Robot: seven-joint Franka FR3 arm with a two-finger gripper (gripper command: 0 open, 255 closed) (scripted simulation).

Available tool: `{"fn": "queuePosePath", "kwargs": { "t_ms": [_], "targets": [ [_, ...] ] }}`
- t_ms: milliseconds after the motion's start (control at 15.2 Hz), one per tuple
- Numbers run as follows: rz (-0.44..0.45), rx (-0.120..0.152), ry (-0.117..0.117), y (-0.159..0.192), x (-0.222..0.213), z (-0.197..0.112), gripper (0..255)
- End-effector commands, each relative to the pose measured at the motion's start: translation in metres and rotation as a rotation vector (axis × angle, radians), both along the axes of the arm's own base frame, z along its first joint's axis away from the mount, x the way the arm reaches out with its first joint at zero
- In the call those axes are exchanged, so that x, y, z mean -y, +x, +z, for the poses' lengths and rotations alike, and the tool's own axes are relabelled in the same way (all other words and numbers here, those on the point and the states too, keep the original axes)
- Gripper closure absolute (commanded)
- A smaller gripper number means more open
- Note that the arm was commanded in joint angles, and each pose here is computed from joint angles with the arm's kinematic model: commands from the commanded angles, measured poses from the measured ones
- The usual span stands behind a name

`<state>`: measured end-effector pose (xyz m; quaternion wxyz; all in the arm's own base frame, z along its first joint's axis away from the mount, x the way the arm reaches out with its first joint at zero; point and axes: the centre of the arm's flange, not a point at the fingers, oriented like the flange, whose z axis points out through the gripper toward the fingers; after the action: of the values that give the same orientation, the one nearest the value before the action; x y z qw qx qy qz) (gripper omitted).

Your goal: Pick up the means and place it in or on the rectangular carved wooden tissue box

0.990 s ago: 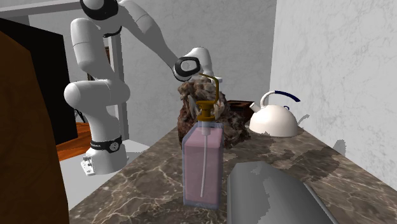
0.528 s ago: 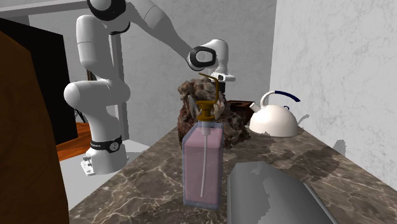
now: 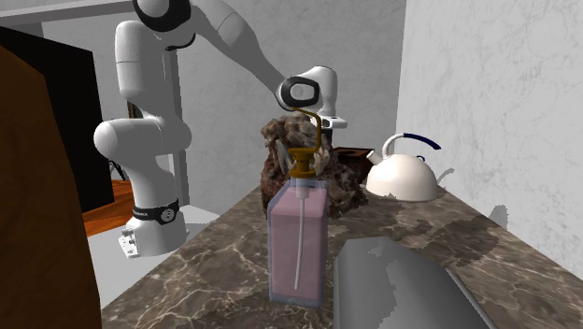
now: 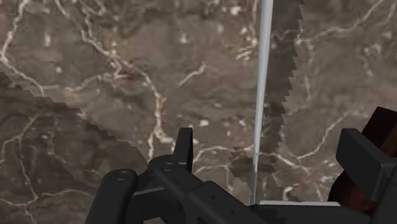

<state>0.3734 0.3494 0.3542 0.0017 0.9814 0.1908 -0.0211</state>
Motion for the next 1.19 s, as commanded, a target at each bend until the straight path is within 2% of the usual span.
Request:
{"fn": "queuePosePath", "kwargs": {
  "t_ms": [0, 264, 330, 924, 1122],
  "targets": [
    [0.001, -0.011, -0.004, -0.004, 0.001, -0.007, 0],
    [0.001, -0.011, -0.004, -0.004, 0.001, -0.007, 0],
    [0.001, -0.011, -0.004, -0.004, 0.002, -0.006, 255],
    [0.001, -0.011, -0.004, -0.004, 0.001, -0.007, 255],
    [0.001, -0.011, -0.004, -0.004, 0.001, 0.009, 255]
  ]
}}
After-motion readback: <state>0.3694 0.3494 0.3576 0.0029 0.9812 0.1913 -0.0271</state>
